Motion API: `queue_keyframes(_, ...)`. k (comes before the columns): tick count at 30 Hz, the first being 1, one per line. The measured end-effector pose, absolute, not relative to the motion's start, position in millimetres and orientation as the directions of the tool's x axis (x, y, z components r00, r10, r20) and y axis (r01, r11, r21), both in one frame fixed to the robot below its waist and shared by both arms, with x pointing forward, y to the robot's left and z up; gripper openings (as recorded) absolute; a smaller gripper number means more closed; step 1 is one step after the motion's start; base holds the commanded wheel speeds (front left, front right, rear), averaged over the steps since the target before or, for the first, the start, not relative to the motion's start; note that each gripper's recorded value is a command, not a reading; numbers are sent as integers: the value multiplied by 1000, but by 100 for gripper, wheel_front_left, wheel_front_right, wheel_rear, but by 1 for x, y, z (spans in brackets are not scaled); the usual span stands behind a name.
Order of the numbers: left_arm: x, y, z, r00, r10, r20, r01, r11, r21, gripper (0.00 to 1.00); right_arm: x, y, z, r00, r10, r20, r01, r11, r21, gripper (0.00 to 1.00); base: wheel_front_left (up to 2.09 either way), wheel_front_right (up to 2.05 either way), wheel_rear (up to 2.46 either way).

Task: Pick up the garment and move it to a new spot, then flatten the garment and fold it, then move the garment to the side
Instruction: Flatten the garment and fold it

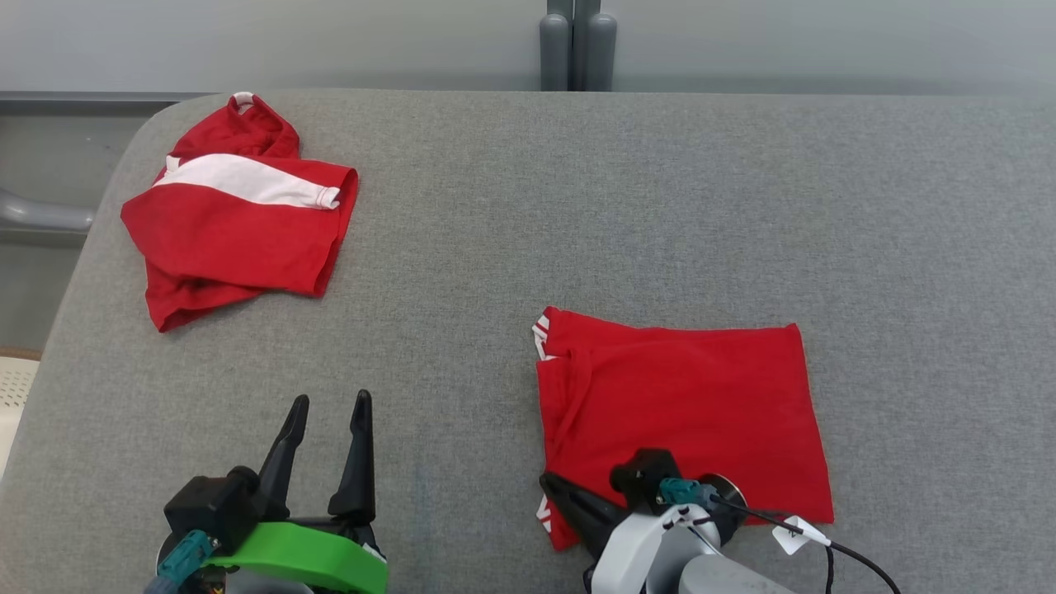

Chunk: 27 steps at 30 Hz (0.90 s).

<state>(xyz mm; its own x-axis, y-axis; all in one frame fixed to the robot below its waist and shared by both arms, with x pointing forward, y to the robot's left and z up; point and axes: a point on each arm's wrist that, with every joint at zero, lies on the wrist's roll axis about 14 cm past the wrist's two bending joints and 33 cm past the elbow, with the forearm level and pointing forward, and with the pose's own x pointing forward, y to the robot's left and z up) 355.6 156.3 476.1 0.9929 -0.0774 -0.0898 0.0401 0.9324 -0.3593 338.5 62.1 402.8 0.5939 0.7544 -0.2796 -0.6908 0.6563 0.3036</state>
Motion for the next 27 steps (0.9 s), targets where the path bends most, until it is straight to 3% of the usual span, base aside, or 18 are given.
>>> queue_keyframes(6,356,154,478,993,-86,-85,50,932,-359,100,354,54,417,643,733,-224,-674,680,289,0,0,0,0)
queue_keyframes(12,356,144,479,990,-119,-79,83,929,-360,100,382,27,452,743,660,-109,-618,739,269,0,0,0,0)
queue_keyframes(16,359,138,483,988,-141,-67,108,928,-356,100,396,-4,479,822,570,-16,-549,799,247,37,0,0,0)
queue_keyframes(17,360,137,484,987,-145,-62,114,928,-356,100,398,-13,485,839,545,2,-529,814,241,55,0,0,0)
queue_keyframes(18,361,136,485,987,-149,-58,119,927,-355,100,399,-21,491,854,519,22,-510,828,233,84,0,0,0)
queue_keyframes(19,362,135,487,987,-152,-55,123,927,-354,100,400,-28,495,865,500,36,-494,839,226,100,0,0,0)
queue_keyframes(27,370,129,498,987,-158,-10,144,926,-348,100,397,-78,519,930,349,115,-365,911,191,100,0,0,0)
